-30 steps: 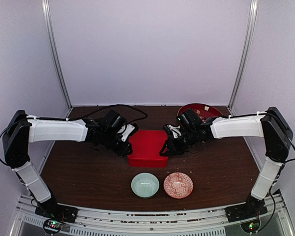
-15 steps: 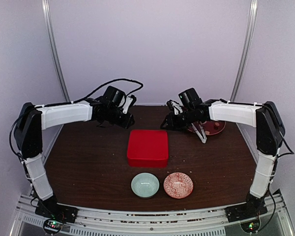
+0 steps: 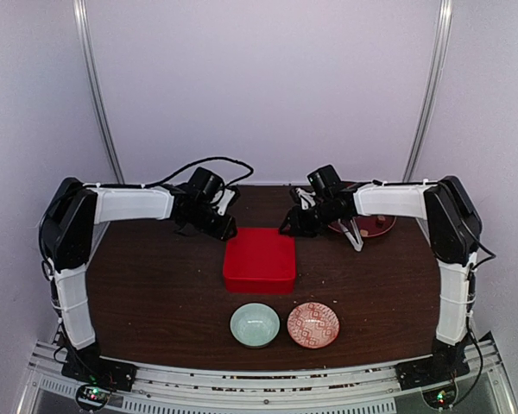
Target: Pack the chocolate
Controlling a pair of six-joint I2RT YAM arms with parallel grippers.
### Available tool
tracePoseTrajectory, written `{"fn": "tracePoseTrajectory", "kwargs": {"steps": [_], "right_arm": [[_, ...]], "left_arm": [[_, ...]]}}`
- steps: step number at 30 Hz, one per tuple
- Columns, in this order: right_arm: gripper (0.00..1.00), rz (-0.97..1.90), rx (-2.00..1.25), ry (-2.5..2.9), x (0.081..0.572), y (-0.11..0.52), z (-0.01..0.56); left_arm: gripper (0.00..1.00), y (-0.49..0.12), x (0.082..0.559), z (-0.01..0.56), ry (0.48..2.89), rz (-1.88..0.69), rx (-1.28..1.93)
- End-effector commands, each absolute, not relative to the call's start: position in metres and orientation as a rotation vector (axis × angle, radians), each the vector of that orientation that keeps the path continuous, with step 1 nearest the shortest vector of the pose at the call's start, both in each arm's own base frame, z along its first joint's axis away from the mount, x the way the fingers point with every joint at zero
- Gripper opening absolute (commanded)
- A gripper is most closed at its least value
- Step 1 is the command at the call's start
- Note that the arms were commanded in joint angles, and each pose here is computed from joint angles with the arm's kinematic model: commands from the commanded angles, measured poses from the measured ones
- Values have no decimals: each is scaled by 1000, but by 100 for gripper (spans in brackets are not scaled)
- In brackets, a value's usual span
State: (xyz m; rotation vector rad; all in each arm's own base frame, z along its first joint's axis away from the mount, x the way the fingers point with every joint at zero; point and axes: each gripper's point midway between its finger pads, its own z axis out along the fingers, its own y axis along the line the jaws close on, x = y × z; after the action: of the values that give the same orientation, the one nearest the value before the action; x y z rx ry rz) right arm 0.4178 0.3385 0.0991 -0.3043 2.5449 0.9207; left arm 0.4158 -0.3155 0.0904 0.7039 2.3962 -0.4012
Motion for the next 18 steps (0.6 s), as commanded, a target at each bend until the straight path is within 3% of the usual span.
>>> {"fn": "tracePoseTrajectory", "kwargs": {"steps": [1,5,7,14,18], "right_arm": [[45,930,-311,2512,407,328,131],[62,954,-323,2482,393,320,152],[66,954,-324,2486,385,314,152],[71,992,-290,2552,358,302,119],[78,1017,-259,2497,352,292,129]], "left_arm": [[47,-301,406,131,2325,-415,645],[67,-287,383,122,2345,-453,613],[75,-285,371,113,2364,-500,613],[79,-301,342,89,2365,-717,636],[77,-321,334,88,2338,-806,681]]}}
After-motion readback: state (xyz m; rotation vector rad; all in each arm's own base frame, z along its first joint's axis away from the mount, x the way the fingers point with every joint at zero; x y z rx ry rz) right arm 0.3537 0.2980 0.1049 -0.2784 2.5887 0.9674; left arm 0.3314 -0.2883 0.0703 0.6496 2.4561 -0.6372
